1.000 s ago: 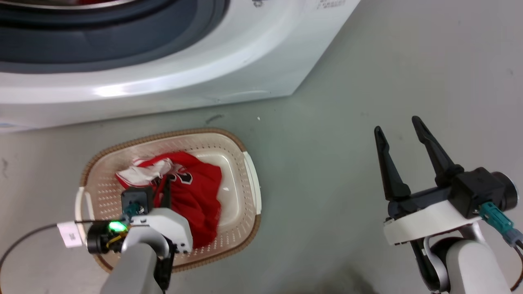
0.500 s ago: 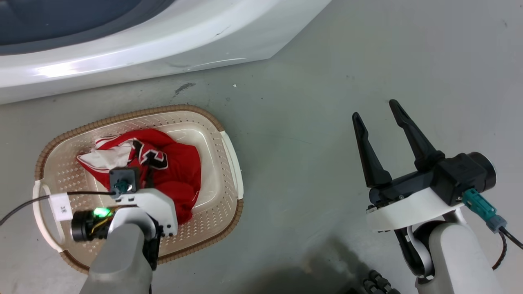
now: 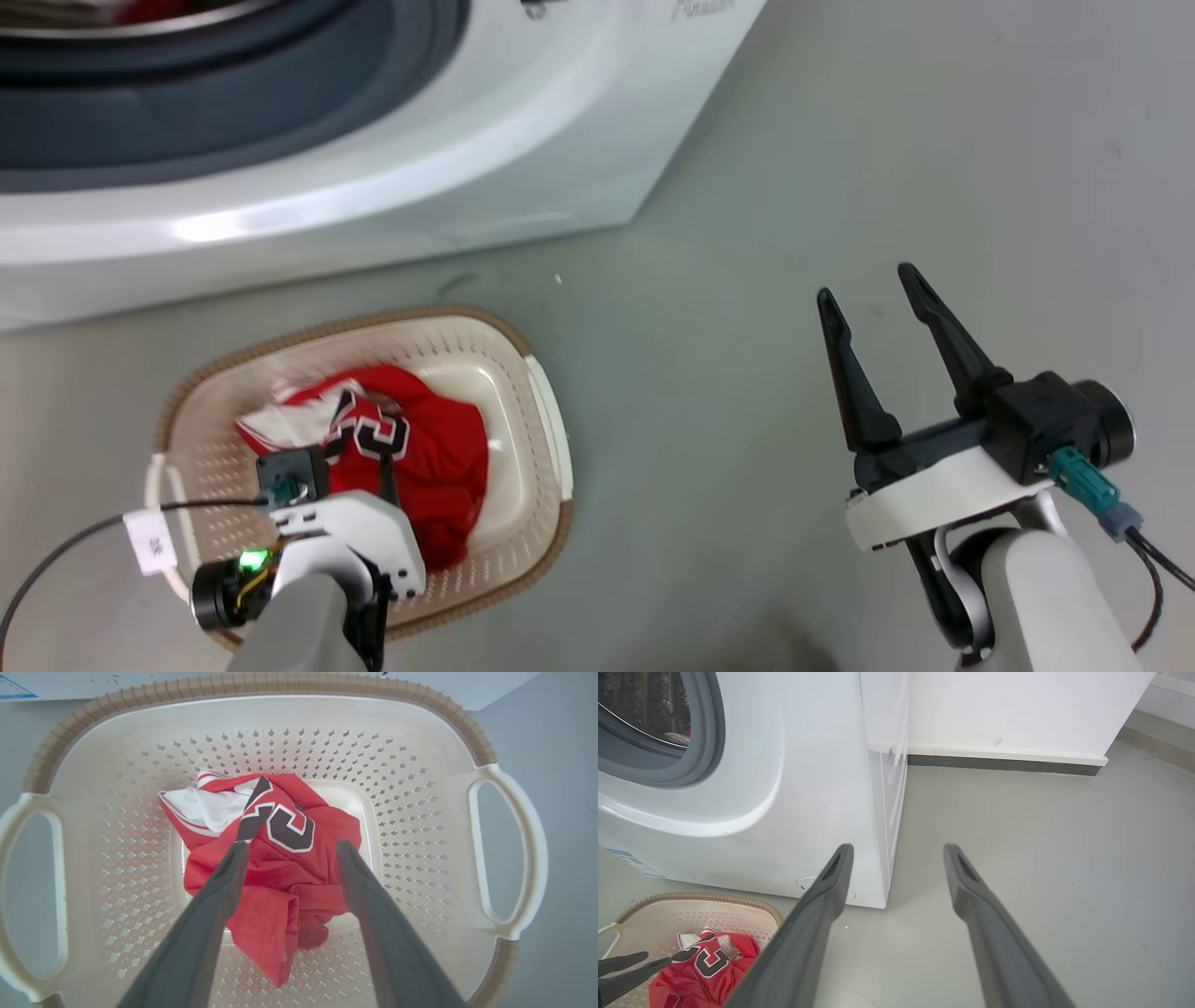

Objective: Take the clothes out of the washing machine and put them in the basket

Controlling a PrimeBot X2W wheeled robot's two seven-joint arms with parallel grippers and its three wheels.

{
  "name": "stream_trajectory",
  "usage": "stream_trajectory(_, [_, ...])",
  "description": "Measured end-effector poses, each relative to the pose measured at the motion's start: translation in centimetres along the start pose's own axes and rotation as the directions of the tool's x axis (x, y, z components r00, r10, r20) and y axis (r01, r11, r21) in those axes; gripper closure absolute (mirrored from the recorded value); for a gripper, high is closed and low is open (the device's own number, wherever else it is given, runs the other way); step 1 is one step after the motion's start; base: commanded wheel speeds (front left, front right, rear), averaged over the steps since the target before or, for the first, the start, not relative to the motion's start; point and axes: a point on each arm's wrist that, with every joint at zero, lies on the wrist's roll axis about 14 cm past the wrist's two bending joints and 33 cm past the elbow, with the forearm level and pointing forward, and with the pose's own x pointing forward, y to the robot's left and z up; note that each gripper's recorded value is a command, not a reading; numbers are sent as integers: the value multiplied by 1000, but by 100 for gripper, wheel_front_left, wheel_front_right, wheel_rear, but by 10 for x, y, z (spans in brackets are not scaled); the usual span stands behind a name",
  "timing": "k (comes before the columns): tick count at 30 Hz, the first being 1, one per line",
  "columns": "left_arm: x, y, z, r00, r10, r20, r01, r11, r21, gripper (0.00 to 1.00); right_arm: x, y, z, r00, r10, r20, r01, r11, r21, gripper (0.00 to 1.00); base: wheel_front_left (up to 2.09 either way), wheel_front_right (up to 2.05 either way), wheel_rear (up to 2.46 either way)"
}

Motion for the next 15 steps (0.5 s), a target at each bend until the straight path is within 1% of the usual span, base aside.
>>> stream_trajectory(5, [-30,4,24,995,10,98,-7,1000,-27,0,-15,2,25,999,-2,48,2,1000,-14,0,0,0,0])
stream_trajectory(6, [-48,8,40,986,20,167,-14,999,-37,0,-25,4,40,997,-2,79,4,1000,-24,0,0,0,0])
stream_trajectory(10, [-73,10,61,965,19,263,-9,999,-40,0,-39,8,56,993,1,114,3,1000,-31,0,0,0,0])
stream_trajectory(11, [-73,10,61,965,19,263,-9,999,-40,0,-39,8,56,993,1,114,3,1000,-31,0,0,0,0])
stream_trajectory(15, [-98,9,81,933,8,361,7,999,-39,0,-51,12,71,989,8,148,-2,999,-42,0,0,0,0])
